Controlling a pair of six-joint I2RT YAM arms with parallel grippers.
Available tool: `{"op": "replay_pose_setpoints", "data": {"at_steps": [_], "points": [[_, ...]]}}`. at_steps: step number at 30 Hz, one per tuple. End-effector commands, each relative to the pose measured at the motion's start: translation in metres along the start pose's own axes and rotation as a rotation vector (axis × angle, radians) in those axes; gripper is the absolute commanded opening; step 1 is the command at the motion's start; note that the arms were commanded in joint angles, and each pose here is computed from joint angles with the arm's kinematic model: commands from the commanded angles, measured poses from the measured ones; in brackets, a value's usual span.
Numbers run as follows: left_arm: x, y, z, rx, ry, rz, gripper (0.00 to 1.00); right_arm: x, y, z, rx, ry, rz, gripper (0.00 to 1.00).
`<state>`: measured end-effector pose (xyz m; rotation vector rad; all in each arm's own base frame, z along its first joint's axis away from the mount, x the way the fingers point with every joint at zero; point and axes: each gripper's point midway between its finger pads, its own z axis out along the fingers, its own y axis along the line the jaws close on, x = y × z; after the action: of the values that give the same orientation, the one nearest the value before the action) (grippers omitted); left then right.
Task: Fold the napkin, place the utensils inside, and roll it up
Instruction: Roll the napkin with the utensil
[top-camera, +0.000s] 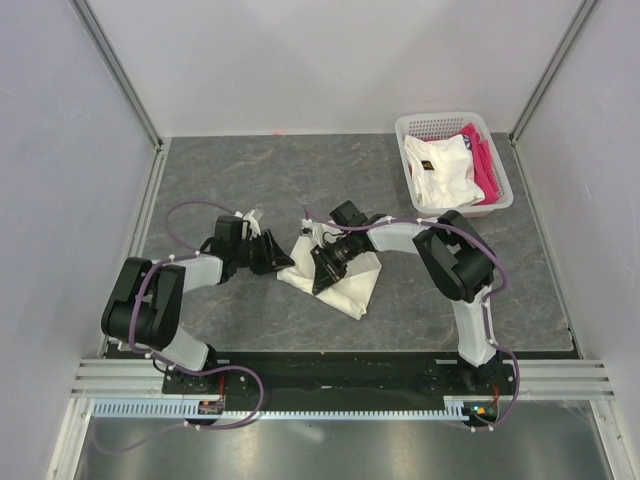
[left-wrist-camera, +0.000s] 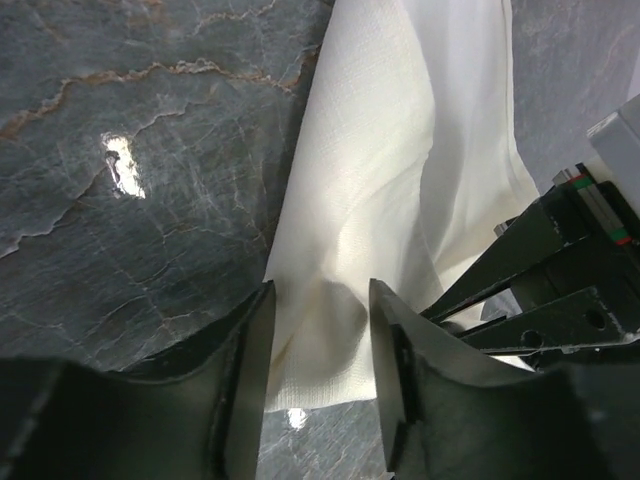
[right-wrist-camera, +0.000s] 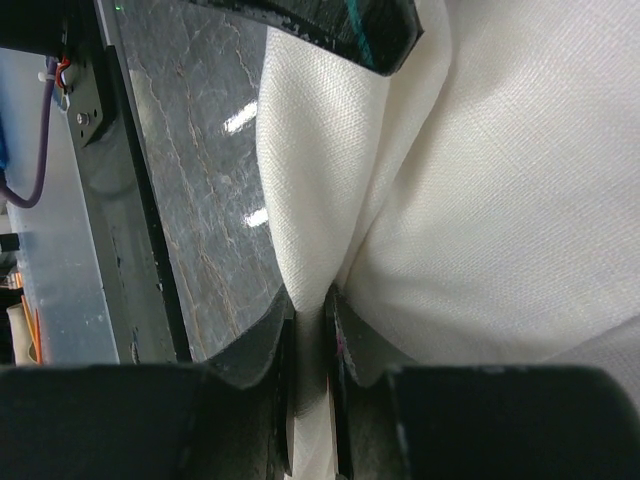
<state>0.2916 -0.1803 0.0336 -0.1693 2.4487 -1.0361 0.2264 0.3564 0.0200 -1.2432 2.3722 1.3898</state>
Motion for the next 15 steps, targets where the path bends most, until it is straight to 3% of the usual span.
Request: {"op": "replay_pose_setpoints", "data": {"at_steps": [1,9,10,13,15], "points": [[0.008,-0.003,0.000,0.017,0.045,-0.014,0.41,0.043,-0.038,0.011,0.124,0.114,0.067,0.05],[0.021,0.012,0.003,-0.042,0.116,-0.027,0.02,0.031,-0.041,0.007,0.150,0.086,0.069,0.08],[0.021,0.014,0.003,-0.049,0.124,-0.023,0.02,0.028,-0.039,0.005,0.158,0.079,0.065,0.09],[0.020,0.017,0.005,-0.073,0.146,-0.014,0.02,0.014,-0.031,-0.003,0.178,0.048,0.057,0.23],[0.024,0.019,0.005,-0.096,0.173,-0.027,0.02,0.003,-0.028,-0.011,0.207,0.020,0.050,0.37]]}}
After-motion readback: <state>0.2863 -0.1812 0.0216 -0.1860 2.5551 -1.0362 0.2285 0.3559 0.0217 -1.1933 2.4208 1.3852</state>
